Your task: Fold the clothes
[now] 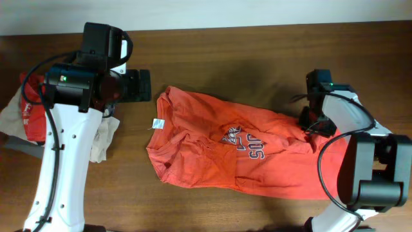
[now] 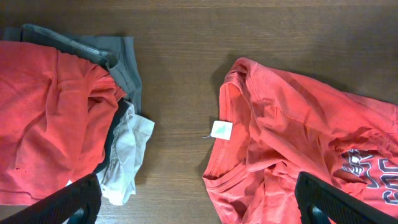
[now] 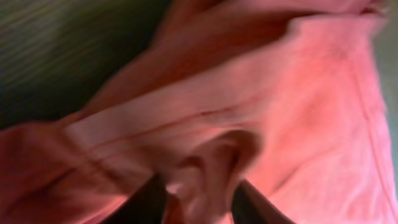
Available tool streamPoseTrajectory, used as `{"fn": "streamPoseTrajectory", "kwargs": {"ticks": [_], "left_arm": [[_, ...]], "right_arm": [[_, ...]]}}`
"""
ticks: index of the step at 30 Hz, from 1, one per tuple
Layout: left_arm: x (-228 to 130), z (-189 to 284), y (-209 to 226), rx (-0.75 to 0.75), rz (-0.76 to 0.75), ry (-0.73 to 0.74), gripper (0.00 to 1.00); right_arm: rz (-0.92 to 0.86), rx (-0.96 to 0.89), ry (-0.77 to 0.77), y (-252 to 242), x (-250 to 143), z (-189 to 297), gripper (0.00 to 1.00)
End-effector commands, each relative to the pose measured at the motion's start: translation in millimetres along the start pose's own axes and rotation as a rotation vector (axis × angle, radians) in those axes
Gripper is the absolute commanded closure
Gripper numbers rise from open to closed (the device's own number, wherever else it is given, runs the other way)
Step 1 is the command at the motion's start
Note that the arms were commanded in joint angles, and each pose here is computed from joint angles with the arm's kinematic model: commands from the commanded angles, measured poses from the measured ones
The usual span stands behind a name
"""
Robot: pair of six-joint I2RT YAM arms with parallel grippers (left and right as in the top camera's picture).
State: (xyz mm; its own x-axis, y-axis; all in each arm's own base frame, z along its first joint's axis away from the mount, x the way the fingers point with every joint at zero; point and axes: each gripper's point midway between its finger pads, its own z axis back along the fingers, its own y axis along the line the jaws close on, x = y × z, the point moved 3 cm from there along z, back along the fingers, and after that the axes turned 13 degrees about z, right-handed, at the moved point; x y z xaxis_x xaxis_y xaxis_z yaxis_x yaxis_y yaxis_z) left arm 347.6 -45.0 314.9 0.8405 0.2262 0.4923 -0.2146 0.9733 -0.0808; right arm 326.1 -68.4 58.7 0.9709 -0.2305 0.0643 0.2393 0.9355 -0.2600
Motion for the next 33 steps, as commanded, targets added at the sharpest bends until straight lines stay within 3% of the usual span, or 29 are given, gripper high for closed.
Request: {"fn": "streamPoseTrajectory", "kwargs": {"ticks": [1,6,12,22,33], "left_arm": [[-1,0,1,-0.008,0.011,0.001,0.01],[0,0,1,-0.008,0.011,0.0,0.01],[0,0,1,-0.008,0.011,0.0,0.01],[-1,0,1,-0.008,0.011,0.001,0.01],[3,0,-1,-0.015,0.013,-0.016,0.01]], "right_arm": [[0.116,0.089,-0.058,18,7,17,0.51],[0.118,0.033,-0.078,14,13,14,0.34],[0.109,-0.033,-0.08,8,19,0,0.34],[-0.212,-0.139,0.008,-25,1,-6,0.95],[-0.48,0.102,0.07,-38,-25,36,0.96]]}}
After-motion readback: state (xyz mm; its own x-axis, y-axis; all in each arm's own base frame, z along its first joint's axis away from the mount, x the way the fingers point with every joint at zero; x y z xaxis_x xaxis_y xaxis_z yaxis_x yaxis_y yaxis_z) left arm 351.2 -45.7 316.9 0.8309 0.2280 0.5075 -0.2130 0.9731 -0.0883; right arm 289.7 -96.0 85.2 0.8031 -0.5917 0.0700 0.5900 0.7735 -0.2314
